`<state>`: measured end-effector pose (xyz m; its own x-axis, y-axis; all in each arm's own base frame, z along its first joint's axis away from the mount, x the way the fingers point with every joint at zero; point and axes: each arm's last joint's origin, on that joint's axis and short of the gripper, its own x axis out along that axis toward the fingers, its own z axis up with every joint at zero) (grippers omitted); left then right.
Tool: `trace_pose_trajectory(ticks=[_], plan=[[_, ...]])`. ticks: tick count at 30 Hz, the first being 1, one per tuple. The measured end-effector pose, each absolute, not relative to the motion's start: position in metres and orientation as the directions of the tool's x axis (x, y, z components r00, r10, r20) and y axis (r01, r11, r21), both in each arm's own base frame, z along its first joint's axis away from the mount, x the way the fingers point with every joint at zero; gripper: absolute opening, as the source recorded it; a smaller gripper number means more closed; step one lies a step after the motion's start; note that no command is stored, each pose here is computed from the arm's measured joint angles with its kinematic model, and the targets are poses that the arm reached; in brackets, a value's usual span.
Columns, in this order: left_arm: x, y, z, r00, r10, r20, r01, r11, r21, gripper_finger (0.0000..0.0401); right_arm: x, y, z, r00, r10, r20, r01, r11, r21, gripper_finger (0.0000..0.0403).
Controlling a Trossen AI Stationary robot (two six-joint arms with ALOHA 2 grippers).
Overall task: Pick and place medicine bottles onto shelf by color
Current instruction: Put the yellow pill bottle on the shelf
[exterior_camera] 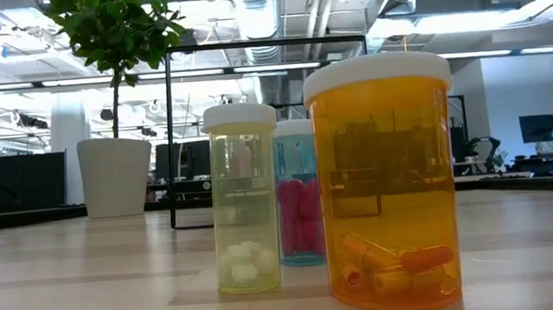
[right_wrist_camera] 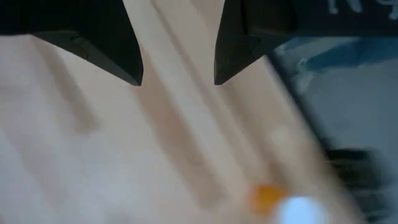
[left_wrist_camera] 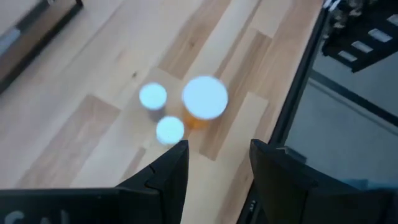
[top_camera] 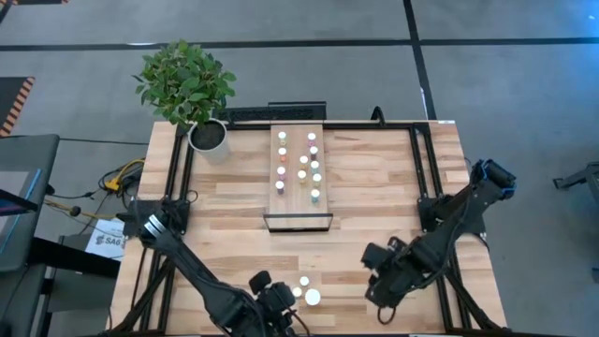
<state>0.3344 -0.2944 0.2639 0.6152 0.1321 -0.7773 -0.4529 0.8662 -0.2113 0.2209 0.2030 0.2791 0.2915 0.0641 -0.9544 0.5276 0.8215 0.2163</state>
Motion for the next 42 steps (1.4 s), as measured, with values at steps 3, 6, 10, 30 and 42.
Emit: trace_pose_trajectory(ticks=[3,6,10,30,42], plan=[[0.333,-0.3,0.256,0.607,0.137,-0.783,-0.469,0.857,-0.214,0.0158,0.224,0.216,0.286,0.402,0.131,-0.906,0.387,0.873,0.298,0.0219],[0.329,-0.305,0.255,0.618,0.142,-0.774,-0.472,0.854,-0.22,0.0158,0.217,0.233,0.309,0.592,0.175,-0.787,0.224,0.902,0.37,0.0219],[0.326,-0.309,0.255,0.628,0.151,-0.764,-0.465,0.859,-0.213,0.0158,0.21,0.244,0.314,0.676,0.161,-0.719,0.199,0.9,0.389,0.0219],[0.319,-0.304,0.187,0.655,0.224,-0.721,-0.457,0.878,-0.142,0.0158,0.222,0.235,0.303,0.684,0.077,-0.725,0.236,0.917,0.32,0.02],[0.331,-0.291,0.179,0.657,0.238,-0.715,-0.34,0.941,0.0,0.0158,0.218,0.23,0.299,0.655,0.024,-0.755,0.266,0.928,0.26,0.0185]])
